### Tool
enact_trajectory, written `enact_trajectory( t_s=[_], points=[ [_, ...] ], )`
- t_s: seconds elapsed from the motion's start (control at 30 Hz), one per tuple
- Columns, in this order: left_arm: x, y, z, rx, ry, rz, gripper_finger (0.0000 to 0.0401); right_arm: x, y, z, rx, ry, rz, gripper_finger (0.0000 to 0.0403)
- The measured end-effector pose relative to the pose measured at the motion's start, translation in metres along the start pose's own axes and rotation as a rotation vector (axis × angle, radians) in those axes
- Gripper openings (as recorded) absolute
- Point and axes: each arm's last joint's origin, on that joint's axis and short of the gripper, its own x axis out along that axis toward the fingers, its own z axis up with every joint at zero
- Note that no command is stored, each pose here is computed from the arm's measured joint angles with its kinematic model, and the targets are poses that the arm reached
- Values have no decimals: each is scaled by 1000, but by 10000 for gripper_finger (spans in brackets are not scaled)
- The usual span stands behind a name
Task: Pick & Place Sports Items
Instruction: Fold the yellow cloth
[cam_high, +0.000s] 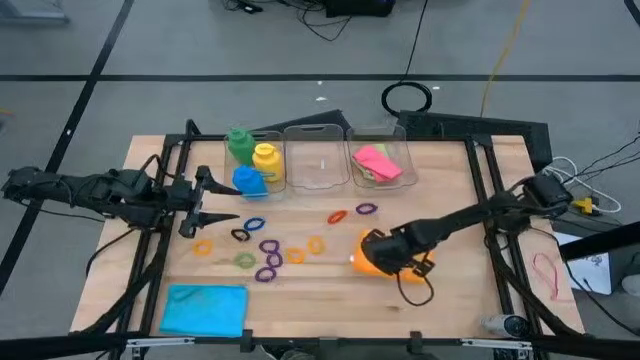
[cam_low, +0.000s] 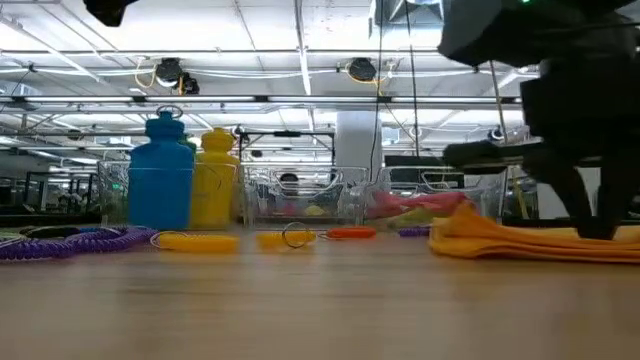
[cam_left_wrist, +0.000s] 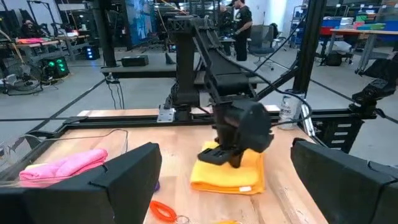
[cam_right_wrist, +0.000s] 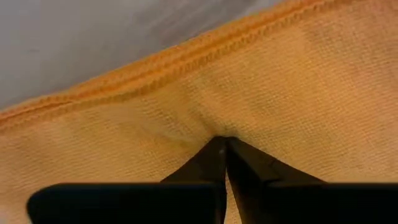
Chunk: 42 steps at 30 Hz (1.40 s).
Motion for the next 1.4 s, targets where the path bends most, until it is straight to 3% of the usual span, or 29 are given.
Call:
enact_trajectory(
  t_s=[0.27, 0.47, 0.57, 0.8, 1.0, 1.17, 1.4],
  points=[
    [0, 0, 0, 0, 0, 0, 296, -41, 23, 6, 47, -54, -251, 0],
    [0, 0, 0, 0, 0, 0, 296, -84, 23, 1, 305, -245, -360, 4],
    [0, 0, 0, 0, 0, 0, 296, -101, 15, -12, 479, -291, -385, 30],
    [0, 0, 0, 0, 0, 0, 296, -108, -10, -56, 835, -205, -372, 156],
    [0, 0, 0, 0, 0, 0, 296, -74, -24, -88, 920, -271, -164, 252],
    [0, 0, 0, 0, 0, 1, 296, -54, -27, -110, 984, -315, -60, 277],
    [0, 0, 0, 0, 0, 0, 296, -41, -24, -121, 1037, -326, -38, 260]
  ],
)
